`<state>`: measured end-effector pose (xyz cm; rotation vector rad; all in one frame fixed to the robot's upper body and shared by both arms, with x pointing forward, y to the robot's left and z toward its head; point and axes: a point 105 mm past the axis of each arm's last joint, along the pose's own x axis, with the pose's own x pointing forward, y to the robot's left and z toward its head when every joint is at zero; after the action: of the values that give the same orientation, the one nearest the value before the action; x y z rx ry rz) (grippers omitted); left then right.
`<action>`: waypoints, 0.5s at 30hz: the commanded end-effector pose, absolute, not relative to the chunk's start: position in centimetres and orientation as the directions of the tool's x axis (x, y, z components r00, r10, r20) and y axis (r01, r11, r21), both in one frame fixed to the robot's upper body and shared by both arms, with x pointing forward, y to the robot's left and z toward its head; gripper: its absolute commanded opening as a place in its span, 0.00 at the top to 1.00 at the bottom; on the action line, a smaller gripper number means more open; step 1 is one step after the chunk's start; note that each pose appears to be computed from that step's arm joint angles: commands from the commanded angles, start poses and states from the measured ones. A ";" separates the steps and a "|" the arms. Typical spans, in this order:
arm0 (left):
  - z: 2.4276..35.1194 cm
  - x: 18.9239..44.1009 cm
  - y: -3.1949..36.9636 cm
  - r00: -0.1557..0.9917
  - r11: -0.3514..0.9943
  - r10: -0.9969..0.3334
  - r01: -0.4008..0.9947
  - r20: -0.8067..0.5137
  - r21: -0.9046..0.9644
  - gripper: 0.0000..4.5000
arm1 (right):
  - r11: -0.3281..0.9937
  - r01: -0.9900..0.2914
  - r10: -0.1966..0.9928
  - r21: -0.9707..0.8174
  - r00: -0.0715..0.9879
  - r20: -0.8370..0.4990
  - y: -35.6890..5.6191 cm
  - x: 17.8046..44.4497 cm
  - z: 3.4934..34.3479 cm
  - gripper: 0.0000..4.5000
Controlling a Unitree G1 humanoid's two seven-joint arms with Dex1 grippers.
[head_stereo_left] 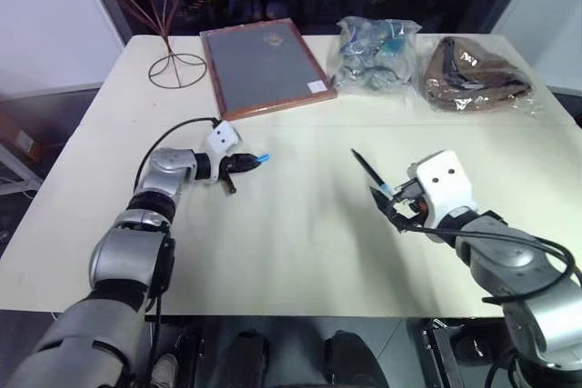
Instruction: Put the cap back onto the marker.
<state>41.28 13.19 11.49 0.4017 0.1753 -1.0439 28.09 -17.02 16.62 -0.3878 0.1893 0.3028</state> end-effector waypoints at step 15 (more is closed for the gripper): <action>14.2 37.4 13.3 0.412 0.323 -0.886 0.878 -0.213 0.353 0.99 | 0.898 -0.376 0.313 -0.226 0.910 -0.271 -19.3 34.7 13.3 0.00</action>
<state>37.38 13.22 12.31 0.4404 0.0447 -1.1770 34.22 -19.57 12.34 -0.2603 0.2801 0.3418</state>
